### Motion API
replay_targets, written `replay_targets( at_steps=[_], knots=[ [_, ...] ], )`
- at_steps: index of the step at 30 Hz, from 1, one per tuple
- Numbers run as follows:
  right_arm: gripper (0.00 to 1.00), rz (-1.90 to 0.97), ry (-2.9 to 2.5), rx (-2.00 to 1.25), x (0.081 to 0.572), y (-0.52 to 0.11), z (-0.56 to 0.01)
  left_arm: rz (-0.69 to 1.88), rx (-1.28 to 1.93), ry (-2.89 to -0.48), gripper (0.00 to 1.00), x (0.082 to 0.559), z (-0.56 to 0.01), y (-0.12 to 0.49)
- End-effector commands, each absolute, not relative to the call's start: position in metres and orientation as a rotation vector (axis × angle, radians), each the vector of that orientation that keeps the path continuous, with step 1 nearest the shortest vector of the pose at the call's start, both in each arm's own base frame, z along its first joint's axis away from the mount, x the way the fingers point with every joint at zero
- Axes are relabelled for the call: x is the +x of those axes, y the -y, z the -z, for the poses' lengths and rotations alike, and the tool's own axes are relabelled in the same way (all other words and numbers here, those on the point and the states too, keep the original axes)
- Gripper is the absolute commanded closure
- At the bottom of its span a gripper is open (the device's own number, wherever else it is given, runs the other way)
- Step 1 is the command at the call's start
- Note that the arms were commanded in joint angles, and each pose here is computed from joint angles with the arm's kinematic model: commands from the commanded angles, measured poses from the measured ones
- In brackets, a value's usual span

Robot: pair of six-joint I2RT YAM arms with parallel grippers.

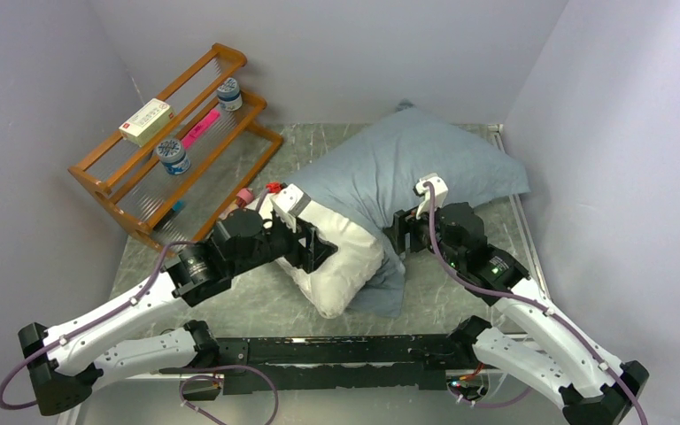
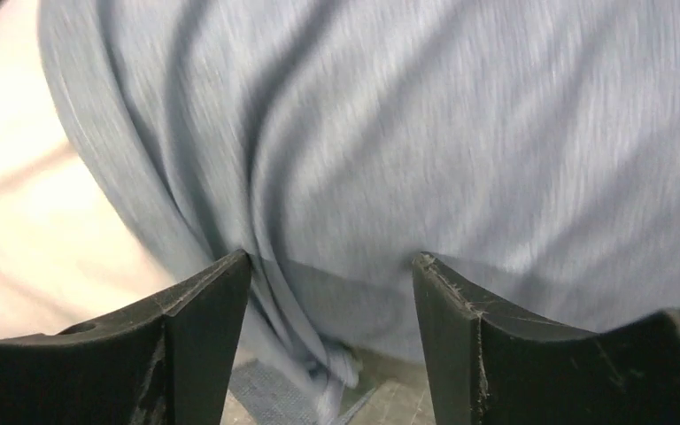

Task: Remove the pillowcase from the pillow
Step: Remove the pillow from the pillowcase.

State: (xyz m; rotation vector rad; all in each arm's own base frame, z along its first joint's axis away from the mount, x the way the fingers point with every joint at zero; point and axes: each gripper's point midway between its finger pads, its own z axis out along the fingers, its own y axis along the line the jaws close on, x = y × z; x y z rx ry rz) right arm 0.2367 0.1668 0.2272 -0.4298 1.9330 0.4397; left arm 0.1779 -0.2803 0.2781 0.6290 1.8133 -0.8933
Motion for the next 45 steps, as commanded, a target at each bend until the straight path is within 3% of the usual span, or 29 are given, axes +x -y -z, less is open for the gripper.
replay_targets(
  at_steps=[1,8,16,29,42,45],
  knots=[
    [0.29,-0.487,-1.847,-0.483,0.235,-0.175,-0.258,0.918,0.611,-1.722,0.23,0.182,-0.313,0.284],
    [0.21,-0.517,-1.795,-0.519,0.235,-0.182,-0.275,0.749,0.505,-1.819,0.09,0.211,-0.3,0.26],
    [0.13,-0.56,-1.744,-0.585,0.241,-0.199,-0.293,0.601,0.36,-1.939,0.05,0.265,-0.27,0.216],
    [0.07,-0.617,-1.721,-0.688,0.263,-0.235,-0.302,0.859,0.312,-2.057,0.06,0.318,-0.24,0.17],
    [0.05,-0.567,-1.683,-0.806,0.285,-0.293,-0.312,1.039,0.438,-2.172,0.11,0.296,-0.186,0.183],
    [0.05,-0.535,-1.697,-0.845,0.291,-0.312,-0.307,1.097,0.45,-2.17,0.2,0.284,-0.178,0.189]
  ],
)
